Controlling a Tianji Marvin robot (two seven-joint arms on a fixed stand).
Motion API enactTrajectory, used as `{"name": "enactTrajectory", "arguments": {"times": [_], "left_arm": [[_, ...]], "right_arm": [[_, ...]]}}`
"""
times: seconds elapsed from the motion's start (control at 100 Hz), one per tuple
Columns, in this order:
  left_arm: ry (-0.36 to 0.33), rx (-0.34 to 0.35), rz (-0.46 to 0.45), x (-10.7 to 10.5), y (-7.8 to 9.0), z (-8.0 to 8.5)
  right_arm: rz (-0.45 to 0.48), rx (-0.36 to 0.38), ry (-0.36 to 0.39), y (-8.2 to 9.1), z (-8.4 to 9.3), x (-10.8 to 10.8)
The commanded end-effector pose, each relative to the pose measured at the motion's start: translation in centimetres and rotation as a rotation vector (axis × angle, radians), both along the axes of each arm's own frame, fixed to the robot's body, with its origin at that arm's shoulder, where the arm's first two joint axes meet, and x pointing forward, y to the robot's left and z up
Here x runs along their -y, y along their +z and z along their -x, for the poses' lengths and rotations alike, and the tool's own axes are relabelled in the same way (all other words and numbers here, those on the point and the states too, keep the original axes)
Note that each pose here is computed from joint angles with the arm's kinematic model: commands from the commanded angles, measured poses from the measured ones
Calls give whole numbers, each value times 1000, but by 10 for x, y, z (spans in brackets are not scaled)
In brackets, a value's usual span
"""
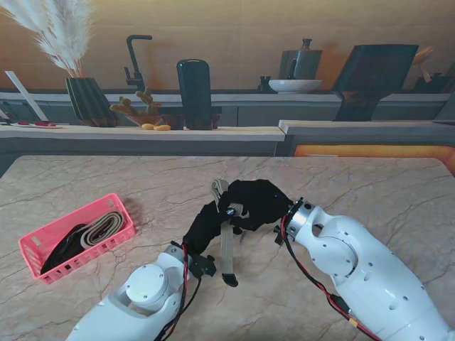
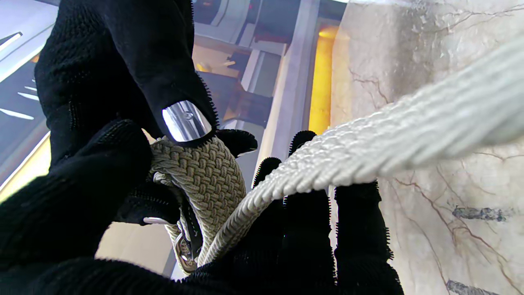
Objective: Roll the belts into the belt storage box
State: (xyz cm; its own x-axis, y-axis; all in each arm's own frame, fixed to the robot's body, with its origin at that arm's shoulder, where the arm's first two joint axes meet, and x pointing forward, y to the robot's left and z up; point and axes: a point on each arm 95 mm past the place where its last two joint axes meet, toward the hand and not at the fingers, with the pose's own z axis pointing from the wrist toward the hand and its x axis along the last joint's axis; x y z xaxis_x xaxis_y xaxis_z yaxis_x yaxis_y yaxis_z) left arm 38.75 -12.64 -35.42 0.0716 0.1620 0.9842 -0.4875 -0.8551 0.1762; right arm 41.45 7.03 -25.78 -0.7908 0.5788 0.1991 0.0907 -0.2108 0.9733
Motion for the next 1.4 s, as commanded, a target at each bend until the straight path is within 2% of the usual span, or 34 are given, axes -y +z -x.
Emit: {"name": "enactTrajectory", "arguments": {"times": [0.0,0.25,0.44,0.79,1.26,1.39], "left_arm": [[-18,72,49,16,30,-3],[3,73,25,15,30,-4],[13,43,61,14,30,-4],[11,29,74,15,30,-2],[23,-20,105,15,29,0],[39,-7,67,15,30,0]], "right_arm": [[42,-62,27,-26,9,-5],[54,-51,60,-24,14,-6],[81,-38,96,-23,23,-6],[86,-60,99,-25,22,-8],[83,-14,139,-19,36,-7],[78,-7,136,-18,35,-7]]}}
